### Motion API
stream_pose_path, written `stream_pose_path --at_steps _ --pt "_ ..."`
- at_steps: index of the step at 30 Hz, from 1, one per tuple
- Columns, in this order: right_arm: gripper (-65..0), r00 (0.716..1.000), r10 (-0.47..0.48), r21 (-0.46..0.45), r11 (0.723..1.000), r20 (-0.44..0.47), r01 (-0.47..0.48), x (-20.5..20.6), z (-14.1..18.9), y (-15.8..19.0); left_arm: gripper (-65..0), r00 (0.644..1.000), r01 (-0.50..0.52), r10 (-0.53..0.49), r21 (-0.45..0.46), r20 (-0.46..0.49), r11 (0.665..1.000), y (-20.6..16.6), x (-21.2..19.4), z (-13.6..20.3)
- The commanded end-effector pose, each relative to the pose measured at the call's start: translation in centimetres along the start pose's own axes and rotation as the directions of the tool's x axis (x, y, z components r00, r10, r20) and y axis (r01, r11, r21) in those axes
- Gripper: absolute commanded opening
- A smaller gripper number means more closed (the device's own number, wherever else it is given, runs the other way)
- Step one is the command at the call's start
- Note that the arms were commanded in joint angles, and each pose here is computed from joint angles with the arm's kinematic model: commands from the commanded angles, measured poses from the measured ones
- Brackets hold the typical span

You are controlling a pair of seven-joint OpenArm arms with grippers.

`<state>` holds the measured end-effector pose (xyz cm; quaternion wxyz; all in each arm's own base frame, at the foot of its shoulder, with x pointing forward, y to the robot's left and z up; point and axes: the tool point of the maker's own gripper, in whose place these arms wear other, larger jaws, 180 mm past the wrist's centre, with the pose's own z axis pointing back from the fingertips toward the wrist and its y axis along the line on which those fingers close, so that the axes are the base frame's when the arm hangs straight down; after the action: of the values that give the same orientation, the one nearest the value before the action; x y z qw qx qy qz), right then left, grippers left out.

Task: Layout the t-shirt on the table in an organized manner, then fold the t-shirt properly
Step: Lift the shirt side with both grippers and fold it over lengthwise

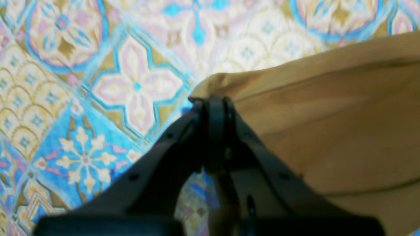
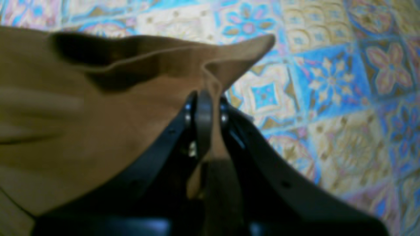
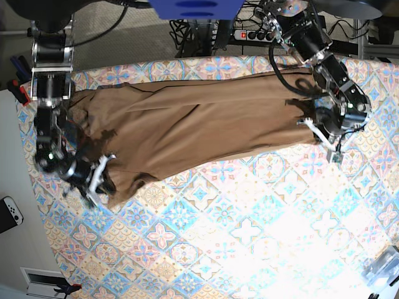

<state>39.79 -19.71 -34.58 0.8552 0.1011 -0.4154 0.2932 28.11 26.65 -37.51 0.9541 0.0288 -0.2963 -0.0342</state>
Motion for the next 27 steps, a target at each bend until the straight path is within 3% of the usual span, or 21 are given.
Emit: stream_pose_path --at_steps 1,8,13,27 --pt "-65.0 0.999 0.016 -0.019 1.0 0.041 -0.015 1.3 0.9 -0.7 -65.0 0.999 0.015 -0.017 0.026 0.043 1.0 0.7 1.2 0.8" --pt "-65.0 0.998 -0.009 -0.079 0.997 0.061 0.014 -0.6 3.8 -0.8 -65.0 0.997 0.066 -0.068 0.082 0.021 0.994 1.4 -0.6 2.8" --pt "-65.0 0.998 -0.026 -0.117 0.993 0.062 0.033 -2.2 5.6 -0.8 -65.0 0.993 0.116 -0.116 0.066 -0.004 0.991 0.6 -1.4 2.8" --pt "-65.0 0.992 -0.098 -0.186 0.976 0.081 0.112 -5.4 9.1 1.0 -65.0 0.991 0.135 -0.134 0.076 -0.028 0.988 0.4 -2.8 3.7"
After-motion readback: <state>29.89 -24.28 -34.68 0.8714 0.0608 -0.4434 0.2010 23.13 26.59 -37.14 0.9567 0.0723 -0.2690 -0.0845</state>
